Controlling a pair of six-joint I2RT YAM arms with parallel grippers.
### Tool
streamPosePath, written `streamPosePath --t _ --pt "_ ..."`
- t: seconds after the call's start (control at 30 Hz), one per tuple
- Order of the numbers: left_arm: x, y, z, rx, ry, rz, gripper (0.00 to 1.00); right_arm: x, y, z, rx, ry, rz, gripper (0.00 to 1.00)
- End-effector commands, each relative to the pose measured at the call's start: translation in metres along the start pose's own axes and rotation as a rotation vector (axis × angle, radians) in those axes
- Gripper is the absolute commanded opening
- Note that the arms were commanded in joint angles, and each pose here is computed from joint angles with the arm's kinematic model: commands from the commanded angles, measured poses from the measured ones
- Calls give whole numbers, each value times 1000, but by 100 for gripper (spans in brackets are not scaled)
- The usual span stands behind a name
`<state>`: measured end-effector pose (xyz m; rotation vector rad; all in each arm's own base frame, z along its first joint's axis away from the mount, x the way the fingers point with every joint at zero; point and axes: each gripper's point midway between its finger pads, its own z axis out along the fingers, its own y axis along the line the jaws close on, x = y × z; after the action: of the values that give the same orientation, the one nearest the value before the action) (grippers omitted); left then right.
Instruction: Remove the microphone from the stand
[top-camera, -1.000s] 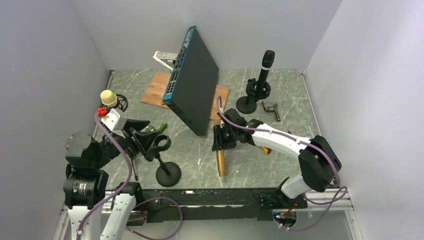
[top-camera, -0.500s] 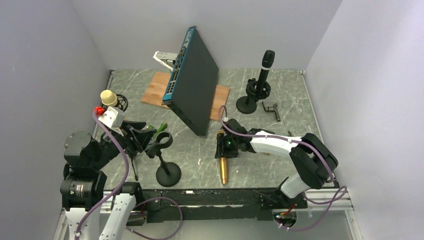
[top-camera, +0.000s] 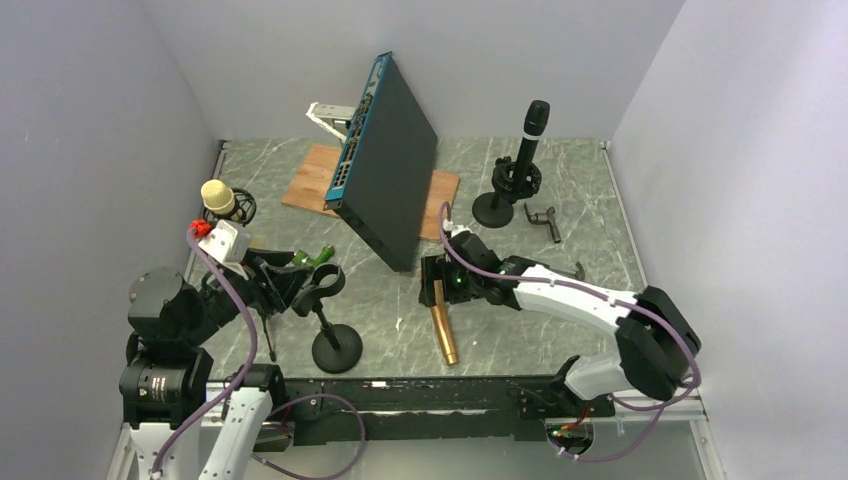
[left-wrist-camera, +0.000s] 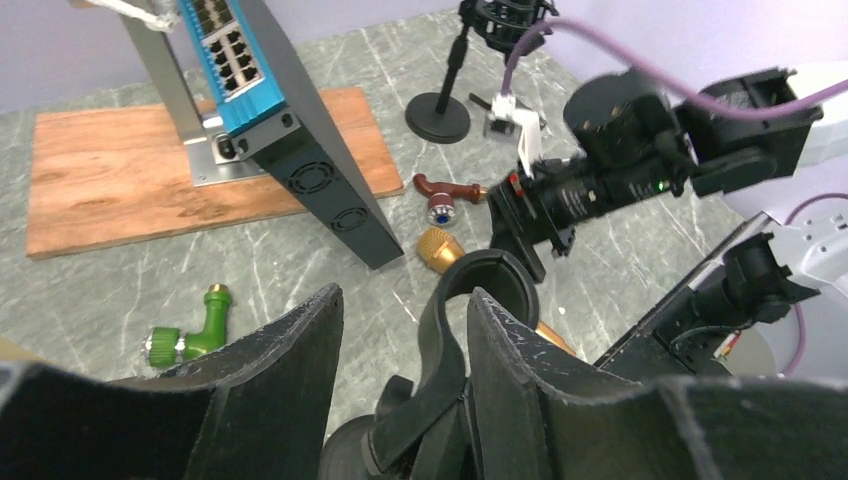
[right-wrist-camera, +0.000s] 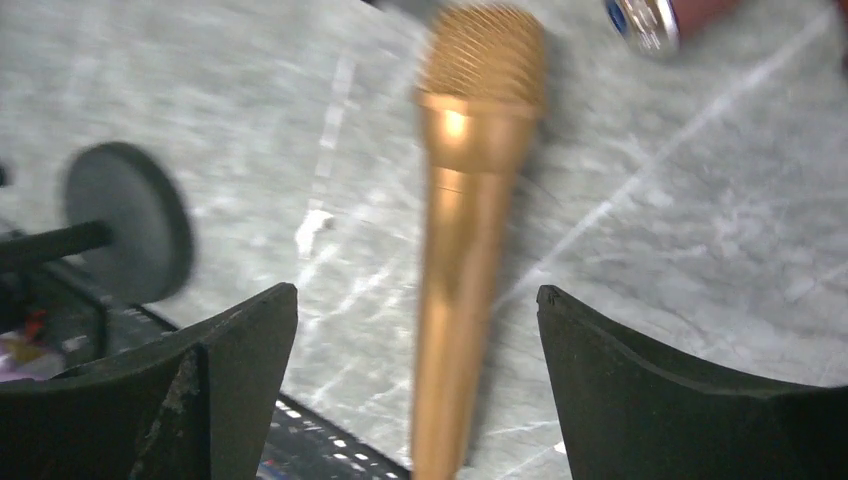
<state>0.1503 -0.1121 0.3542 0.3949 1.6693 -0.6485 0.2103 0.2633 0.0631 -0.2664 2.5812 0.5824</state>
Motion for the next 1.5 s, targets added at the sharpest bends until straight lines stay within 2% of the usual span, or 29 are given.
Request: streamPosePath --t 0.0,0.13,0.33,0.57,0.83,0.9,1.0,1.27,1.37,1.47 --pt "-1 -23 -2 136 -15 36 53 -65 60 -52 -200 -200 -110 92" --pt "2 -27 1 175 -4 25 52 -93 108 -96 -415 -300 -182 94" --pt "13 -21 7 170 29 2 42 -110 171 -161 -771 -399 -248 95" --pt "47 -12 11 157 101 -55 30 -125 211 -191 -970 -416 -229 96" --pt "91 1 14 102 179 -156 23 -119 242 -192 -1052 -379 -226 96" --pt "97 3 17 93 179 -196 19 -117 242 -187 -1046 -368 -227 96" --pt "96 15 16 3 178 -221 19 -114 238 -178 -1015 -354 -217 96" --pt "119 13 20 2 234 -362 18 -106 228 -164 -980 -333 -185 96" --pt "107 13 17 -11 195 -340 25 -104 225 -161 -964 -329 -190 96" --pt "84 10 15 -6 147 -300 39 -104 220 -155 -919 -330 -207 96"
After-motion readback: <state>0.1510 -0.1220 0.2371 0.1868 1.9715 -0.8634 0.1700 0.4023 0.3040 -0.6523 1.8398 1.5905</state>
